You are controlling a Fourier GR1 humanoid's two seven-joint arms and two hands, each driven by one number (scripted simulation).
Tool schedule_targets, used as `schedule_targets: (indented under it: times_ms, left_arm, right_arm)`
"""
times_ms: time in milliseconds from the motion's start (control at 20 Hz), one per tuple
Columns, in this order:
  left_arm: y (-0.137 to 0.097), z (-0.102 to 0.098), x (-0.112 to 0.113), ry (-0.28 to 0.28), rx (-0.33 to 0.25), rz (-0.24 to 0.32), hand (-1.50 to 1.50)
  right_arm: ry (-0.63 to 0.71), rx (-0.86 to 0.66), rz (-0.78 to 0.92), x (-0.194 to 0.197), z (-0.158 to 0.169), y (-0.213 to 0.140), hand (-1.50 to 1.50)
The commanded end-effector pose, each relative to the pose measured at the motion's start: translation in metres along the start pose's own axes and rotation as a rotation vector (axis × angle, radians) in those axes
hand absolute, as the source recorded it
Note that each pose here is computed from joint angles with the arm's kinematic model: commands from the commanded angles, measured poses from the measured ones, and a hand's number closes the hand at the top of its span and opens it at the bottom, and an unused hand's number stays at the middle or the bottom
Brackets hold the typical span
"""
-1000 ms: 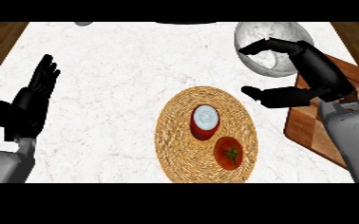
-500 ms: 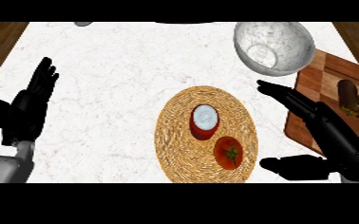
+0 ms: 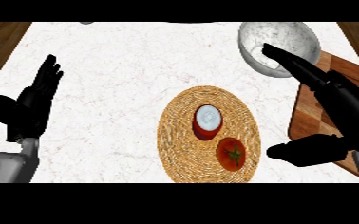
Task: Pick the can from the placemat and place it in the bowl
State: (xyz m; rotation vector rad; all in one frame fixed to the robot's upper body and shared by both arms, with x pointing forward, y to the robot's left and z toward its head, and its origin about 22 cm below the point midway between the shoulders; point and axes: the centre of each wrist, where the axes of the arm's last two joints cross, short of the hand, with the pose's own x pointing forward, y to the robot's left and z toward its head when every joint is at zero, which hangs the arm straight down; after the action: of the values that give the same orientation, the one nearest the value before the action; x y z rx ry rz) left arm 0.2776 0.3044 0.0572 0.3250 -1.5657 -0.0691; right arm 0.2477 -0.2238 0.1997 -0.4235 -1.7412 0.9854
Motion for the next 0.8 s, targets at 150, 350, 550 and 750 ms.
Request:
schedule_targets:
  times_ms: [150, 350, 550, 750]
  left_arm:
    - [0.004, 0.009, -0.002, 0.005, -0.007, -0.002, 0.00]
    - [-0.015, 0.003, 0.008, -0.035, -0.018, 0.008, 0.00]
    - [-0.004, 0.001, -0.014, 0.000, 0.005, -0.016, 0.00]
    - [0.004, 0.004, -0.011, -0.005, 0.003, 0.015, 0.00]
  right_arm:
    - [0.074, 0.231, 0.192, 0.035, -0.032, -0.009, -1.50]
    - [0.131, 0.335, 0.269, 0.047, -0.076, -0.004, -1.50]
    - [0.179, 0.490, 0.268, 0.026, -0.094, 0.015, -1.50]
    - [0.181, 0.602, 0.293, 0.053, -0.114, 0.043, -1.50]
